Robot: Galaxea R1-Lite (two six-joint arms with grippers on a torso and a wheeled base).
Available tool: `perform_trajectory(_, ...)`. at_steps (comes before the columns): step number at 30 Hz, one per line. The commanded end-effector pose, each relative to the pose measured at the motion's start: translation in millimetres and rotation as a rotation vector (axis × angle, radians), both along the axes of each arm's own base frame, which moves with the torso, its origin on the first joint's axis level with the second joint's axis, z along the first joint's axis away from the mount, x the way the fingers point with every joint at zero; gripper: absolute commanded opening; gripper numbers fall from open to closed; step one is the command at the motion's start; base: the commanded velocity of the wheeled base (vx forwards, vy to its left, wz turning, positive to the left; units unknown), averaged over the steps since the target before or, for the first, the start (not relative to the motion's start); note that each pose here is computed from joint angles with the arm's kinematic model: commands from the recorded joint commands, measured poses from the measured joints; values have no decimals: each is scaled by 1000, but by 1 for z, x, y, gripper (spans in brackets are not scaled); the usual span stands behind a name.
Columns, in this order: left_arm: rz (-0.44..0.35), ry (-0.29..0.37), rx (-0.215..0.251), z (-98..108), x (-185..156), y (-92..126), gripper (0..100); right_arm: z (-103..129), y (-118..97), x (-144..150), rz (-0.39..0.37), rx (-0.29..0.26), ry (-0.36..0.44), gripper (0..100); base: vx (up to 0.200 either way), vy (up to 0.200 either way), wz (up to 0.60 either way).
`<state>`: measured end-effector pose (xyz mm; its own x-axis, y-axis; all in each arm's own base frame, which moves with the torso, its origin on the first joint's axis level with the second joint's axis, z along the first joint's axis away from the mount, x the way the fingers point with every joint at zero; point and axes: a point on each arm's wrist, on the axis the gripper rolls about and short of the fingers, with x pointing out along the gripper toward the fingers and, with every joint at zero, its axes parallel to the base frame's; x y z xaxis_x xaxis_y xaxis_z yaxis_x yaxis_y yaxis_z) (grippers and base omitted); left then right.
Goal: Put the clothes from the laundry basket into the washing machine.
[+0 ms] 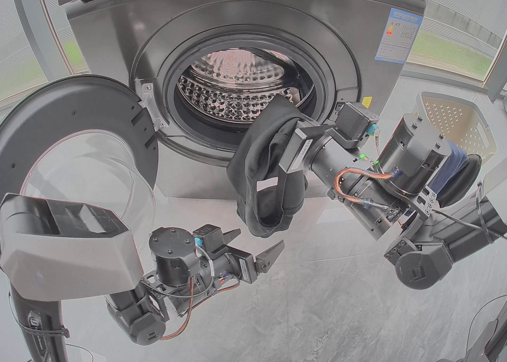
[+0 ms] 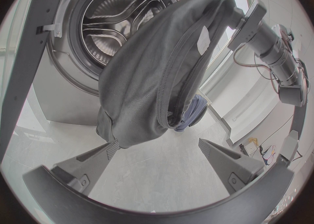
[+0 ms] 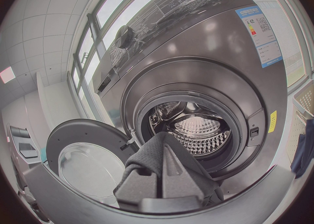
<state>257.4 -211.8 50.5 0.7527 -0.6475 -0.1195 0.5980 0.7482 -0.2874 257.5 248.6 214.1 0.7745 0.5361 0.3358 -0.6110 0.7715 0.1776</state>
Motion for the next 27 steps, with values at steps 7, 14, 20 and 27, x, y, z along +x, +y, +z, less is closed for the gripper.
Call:
perform_trajectory(7, 84, -56, 7, -31, 48, -22, 100, 0, 3, -4, 14, 5, 3, 0, 0, 0, 0)
perform_trajectory(14, 159, -97, 10, -27, 62, -14, 0, 0, 0, -5, 9, 4, 4, 0, 0, 0, 0)
perform_trajectory(20, 198, -146, -30, 8, 52, -3, 0, -1, -9, -2, -14, 0, 8, 0, 0, 0, 0)
perform_trajectory(27, 206, -252, -129, 87, 3, 37, 0, -3, -42, 2, -68, 7, 42, 0, 0, 0, 0)
